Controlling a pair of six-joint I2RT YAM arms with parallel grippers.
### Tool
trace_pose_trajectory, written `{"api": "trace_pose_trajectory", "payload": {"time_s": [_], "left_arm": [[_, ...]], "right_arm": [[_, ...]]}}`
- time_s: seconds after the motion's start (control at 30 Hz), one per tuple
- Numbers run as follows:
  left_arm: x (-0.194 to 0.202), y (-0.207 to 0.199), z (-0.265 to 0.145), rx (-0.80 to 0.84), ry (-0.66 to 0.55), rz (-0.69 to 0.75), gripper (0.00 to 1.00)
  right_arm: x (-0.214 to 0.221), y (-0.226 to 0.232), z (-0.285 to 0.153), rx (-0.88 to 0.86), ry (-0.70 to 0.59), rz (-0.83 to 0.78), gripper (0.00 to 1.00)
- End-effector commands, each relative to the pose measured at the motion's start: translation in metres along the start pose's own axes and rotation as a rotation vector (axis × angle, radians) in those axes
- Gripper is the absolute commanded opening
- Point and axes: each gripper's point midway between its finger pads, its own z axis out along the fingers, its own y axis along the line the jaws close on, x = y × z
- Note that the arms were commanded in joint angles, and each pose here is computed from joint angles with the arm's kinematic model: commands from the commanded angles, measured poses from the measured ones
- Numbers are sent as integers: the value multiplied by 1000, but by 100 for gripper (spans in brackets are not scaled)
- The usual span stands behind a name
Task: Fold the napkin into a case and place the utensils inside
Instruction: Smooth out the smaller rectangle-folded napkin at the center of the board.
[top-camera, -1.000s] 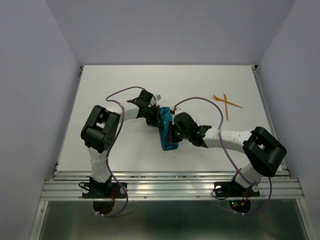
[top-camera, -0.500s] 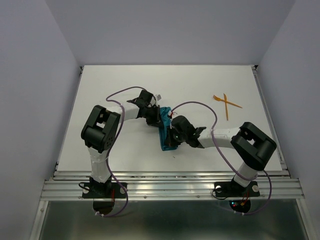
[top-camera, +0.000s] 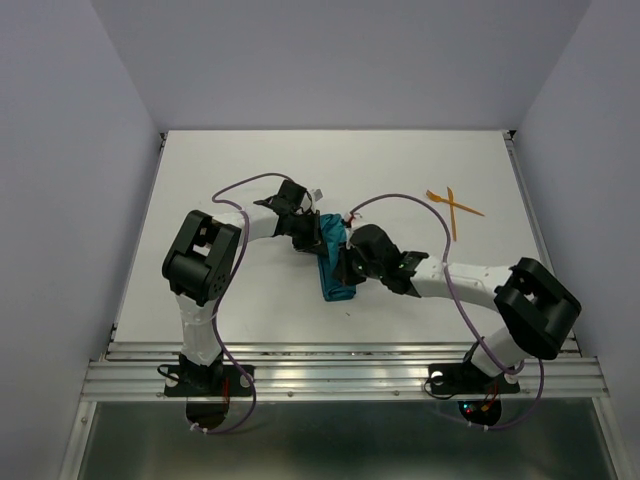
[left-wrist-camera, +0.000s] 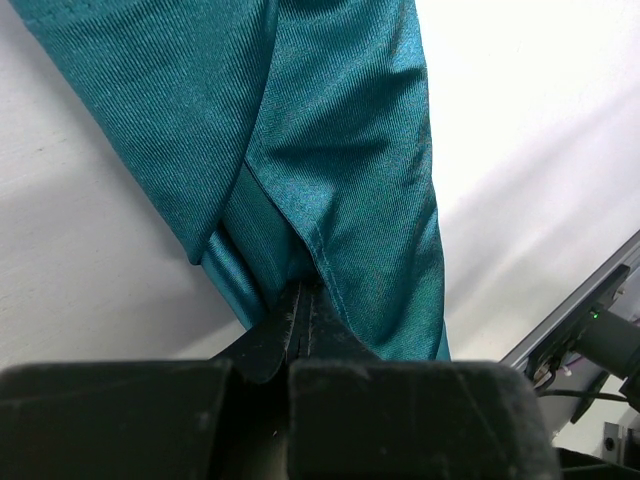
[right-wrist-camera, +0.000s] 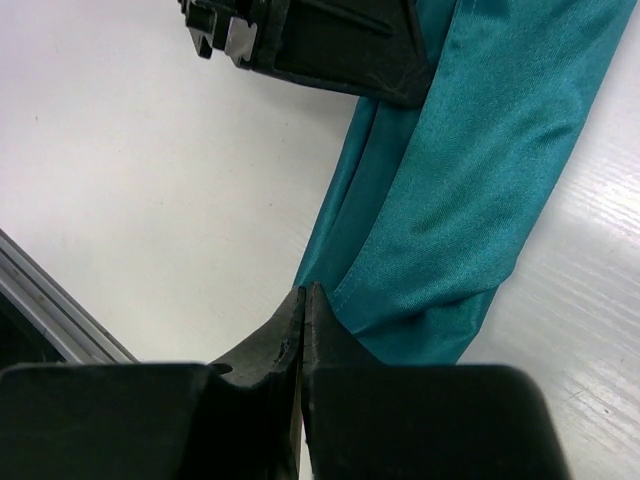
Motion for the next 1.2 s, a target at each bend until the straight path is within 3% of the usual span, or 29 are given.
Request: {"api": "trace_pose_trajectory", "payload": {"time_s": [0.0,0.3,0.6,0.7,0.9,1.17], "left_arm": [[0,2,5,-11,3,23,0],[0,3,6,-11,5,17,0],[-1,-1,0,-4,-1,22,0],[-5,-8,-9,-2,-17,34,0],[-16,-19,-28,-12,-57,61,0],[-21,-21,-43,-26,-86,63,0]], "right_arm": [[19,6,7,-39,63,-14,1],[61,-7,32,-36,176,-22,1],[-10,-9,-9,76,-79,-34,1],[-19,-18,-11,126,-106,-12,1],[-8,-38,0,196,-68,46,1],[33,-45,20,189,93,20,1]]}}
